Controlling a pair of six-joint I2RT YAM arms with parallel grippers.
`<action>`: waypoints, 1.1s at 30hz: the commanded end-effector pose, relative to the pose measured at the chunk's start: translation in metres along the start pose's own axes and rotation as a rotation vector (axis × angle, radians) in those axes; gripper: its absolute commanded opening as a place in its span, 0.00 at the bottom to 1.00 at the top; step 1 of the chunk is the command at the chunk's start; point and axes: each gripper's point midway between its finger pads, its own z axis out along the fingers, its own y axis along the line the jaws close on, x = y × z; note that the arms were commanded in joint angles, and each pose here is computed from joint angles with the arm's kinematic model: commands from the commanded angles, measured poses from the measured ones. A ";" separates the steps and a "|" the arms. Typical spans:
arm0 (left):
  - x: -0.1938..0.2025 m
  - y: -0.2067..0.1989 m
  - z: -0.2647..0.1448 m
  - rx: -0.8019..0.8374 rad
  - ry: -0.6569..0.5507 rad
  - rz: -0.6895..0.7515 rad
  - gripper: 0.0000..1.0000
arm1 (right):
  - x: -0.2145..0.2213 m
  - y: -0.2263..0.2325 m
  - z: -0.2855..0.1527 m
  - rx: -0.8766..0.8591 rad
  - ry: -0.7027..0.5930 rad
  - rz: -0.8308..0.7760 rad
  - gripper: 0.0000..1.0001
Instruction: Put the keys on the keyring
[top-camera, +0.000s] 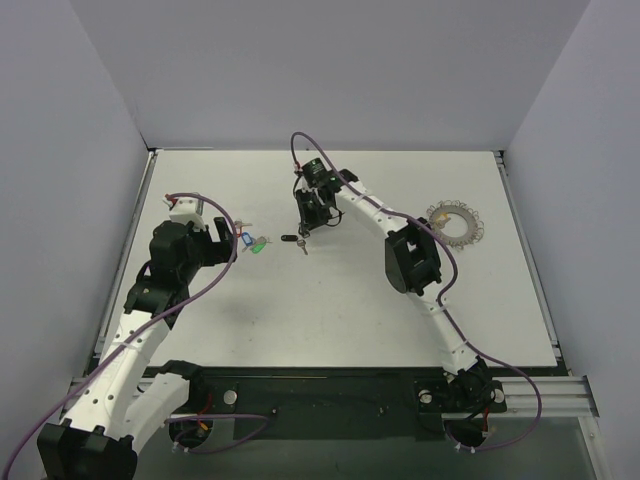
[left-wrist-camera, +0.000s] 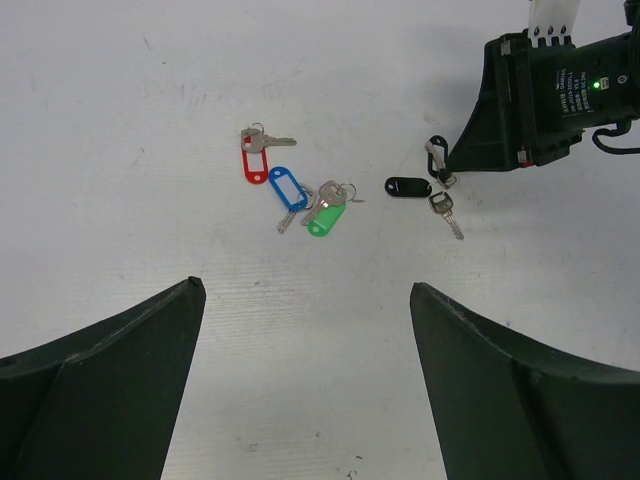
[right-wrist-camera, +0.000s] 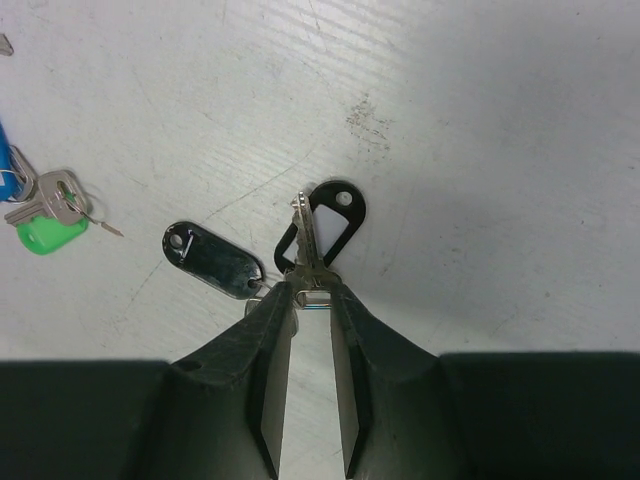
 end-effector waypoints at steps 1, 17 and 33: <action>-0.023 -0.010 0.000 0.037 -0.071 0.006 0.94 | -0.015 0.005 -0.014 -0.015 -0.036 0.013 0.17; -0.022 -0.009 0.001 0.037 -0.066 0.006 0.94 | -0.008 0.010 -0.005 -0.032 -0.015 0.009 0.18; -0.022 -0.011 0.001 0.043 -0.064 0.003 0.94 | 0.000 0.009 0.009 -0.022 0.010 0.010 0.15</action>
